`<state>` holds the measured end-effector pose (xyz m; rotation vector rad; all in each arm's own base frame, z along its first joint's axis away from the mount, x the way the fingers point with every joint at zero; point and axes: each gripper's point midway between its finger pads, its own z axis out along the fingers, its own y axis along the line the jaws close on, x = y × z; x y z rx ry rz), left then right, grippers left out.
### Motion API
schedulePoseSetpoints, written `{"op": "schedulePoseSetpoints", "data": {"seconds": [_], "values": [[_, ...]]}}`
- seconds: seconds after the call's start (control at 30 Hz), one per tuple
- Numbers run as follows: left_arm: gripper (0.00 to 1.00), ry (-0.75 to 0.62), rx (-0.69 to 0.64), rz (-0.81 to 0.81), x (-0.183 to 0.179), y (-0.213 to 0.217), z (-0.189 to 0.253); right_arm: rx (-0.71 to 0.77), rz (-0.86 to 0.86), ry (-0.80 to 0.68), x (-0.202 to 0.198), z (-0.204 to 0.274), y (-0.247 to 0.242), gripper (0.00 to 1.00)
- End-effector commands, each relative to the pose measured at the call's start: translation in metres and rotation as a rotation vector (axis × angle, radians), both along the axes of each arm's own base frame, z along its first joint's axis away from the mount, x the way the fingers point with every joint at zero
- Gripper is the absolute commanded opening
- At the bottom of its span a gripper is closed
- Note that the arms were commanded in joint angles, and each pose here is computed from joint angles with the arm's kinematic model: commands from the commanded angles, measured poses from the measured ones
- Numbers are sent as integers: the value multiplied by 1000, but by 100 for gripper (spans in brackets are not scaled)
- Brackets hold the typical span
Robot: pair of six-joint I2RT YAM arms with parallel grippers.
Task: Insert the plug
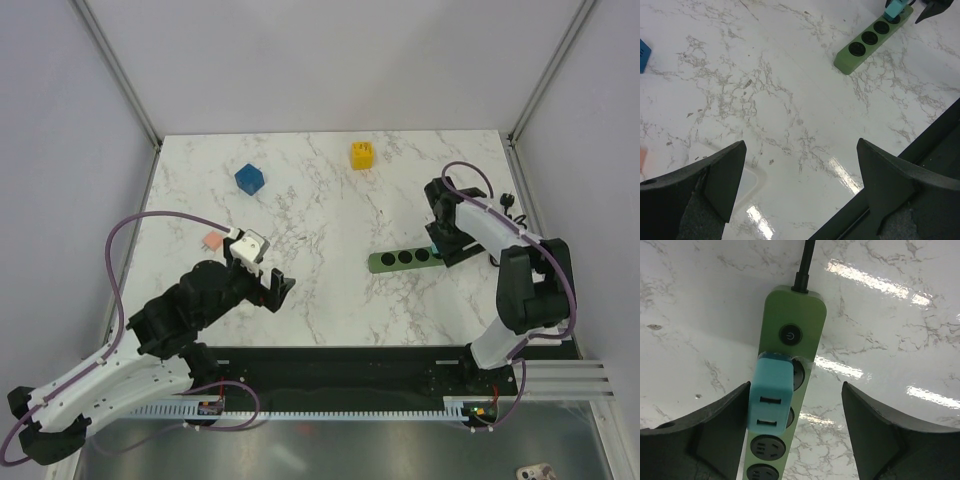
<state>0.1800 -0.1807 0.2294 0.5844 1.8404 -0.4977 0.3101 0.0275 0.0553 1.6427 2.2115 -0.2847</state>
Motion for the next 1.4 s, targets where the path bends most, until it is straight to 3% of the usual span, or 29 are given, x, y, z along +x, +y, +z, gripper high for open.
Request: {"op": "schedulePoseSetpoints", "data": {"seconds": [0.0, 0.2, 0.3, 0.4, 0.43, 0.53, 0.97, 1.27, 1.3, 1.37], "values": [[99, -1, -25, 35, 4, 1, 1, -2, 58, -68, 3, 39, -2, 80], [99, -4, -35, 39, 4, 2, 3, -56, 162, -132, 10, 73, -10, 80], [98, -2, -37, 39, 4, 2, 2, -87, 237, -165, 17, 90, -12, 73], [99, -3, -41, 43, 4, 2, 3, -89, 324, -215, 26, 101, -7, 51], [98, -1, -41, 43, 4, 2, 3, -80, 339, -242, 32, 104, -4, 30], [98, 5, -40, 46, 5, 1, 1, -64, 372, -235, 33, 98, -2, 0], [98, 23, -18, 62, 9, -1, -4, -2, 410, -82, 23, 11, -1, 0], [98, 12, -24, 82, 11, 3, -2, -42, 477, -240, 48, 69, 0, 1], [98, 11, -25, 84, 11, 3, -2, -50, 517, -287, 58, 78, 3, 3], [98, 10, -24, 83, 11, 3, -2, -30, 581, -361, 70, 91, 13, 17]]}}
